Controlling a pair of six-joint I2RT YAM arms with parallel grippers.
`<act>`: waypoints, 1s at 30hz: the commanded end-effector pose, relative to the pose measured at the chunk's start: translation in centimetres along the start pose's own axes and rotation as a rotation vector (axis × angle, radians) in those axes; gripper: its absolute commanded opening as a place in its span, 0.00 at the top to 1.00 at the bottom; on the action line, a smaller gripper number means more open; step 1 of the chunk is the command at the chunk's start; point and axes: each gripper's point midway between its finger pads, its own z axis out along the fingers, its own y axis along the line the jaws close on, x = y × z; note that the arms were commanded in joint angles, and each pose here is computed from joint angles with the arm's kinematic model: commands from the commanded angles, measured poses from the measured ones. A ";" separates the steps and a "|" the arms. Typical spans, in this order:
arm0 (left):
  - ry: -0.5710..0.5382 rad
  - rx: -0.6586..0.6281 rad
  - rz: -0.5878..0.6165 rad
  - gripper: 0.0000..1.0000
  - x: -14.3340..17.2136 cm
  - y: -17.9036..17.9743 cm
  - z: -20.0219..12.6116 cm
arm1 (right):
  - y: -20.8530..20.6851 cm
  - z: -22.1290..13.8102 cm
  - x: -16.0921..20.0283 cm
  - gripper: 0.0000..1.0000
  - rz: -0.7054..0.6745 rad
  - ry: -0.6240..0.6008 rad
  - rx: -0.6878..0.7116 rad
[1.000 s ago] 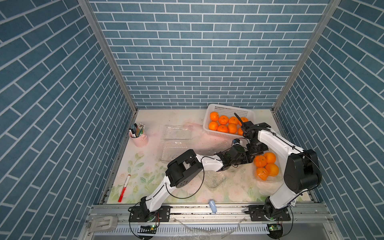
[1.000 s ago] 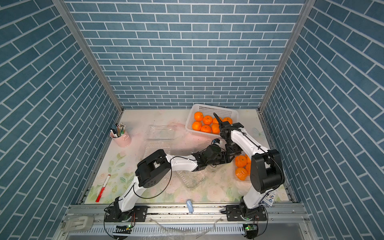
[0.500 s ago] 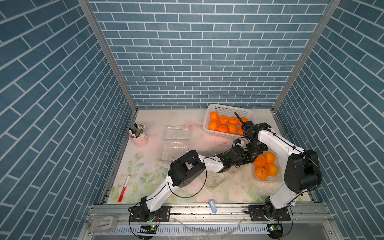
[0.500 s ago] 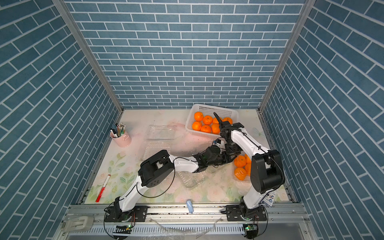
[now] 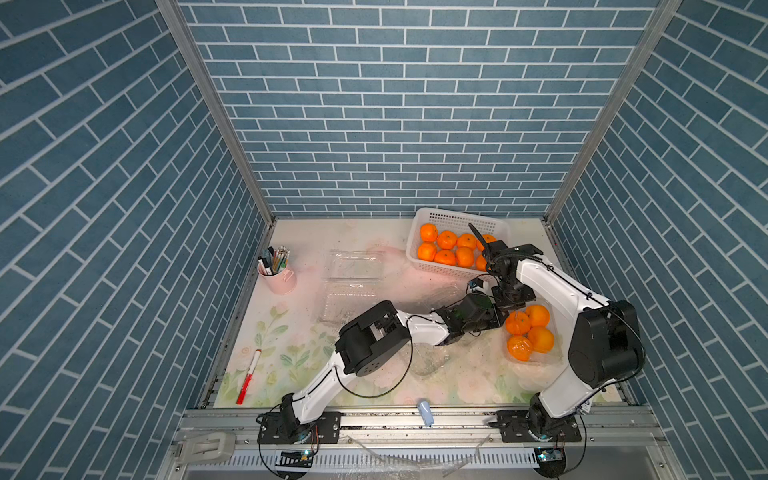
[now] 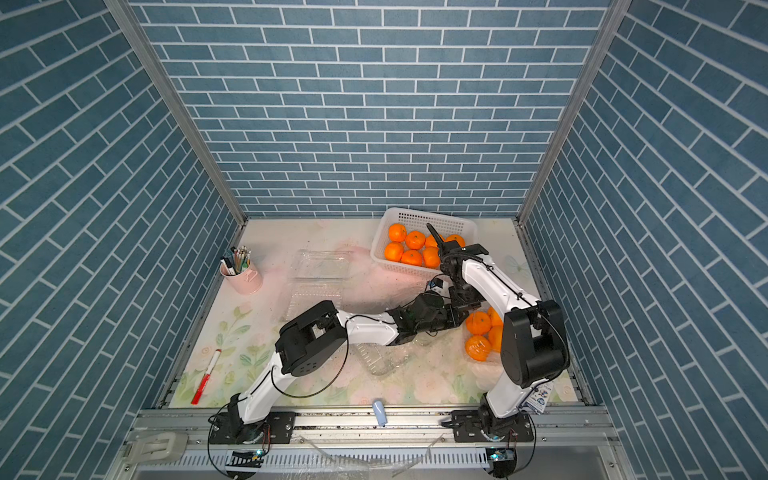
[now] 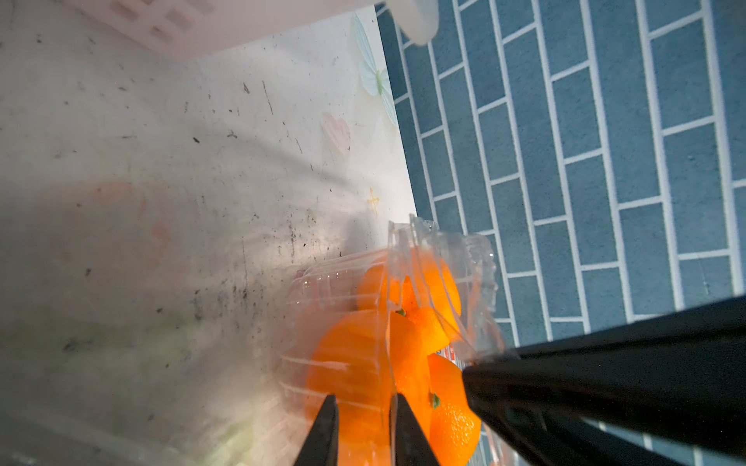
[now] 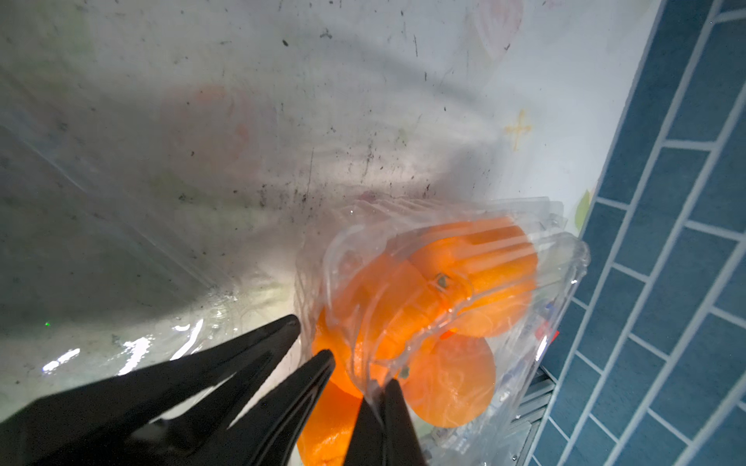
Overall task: Take oranges out of containers
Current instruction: Open the packing box at the center of the board.
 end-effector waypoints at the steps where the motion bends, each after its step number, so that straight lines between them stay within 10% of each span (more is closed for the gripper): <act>1: -0.011 -0.027 0.023 0.83 -0.4 -0.3 -0.5 | -1.2 -1.7 0.5 1.00 0.000 -0.023 0.030; 9: -0.016 -0.058 0.053 1.00 -0.5 0.3 -0.5 | -2.7 -2.8 1.1 1.00 -0.003 -0.033 0.079; 25: -0.052 -0.072 0.088 1.00 -1.3 -0.2 -1.6 | -9.2 -4.7 0.6 1.00 0.016 -0.041 0.329; 30: -0.051 -0.075 0.088 1.00 -1.3 0.0 -1.5 | -12.0 -5.1 0.7 0.71 0.081 -0.034 0.411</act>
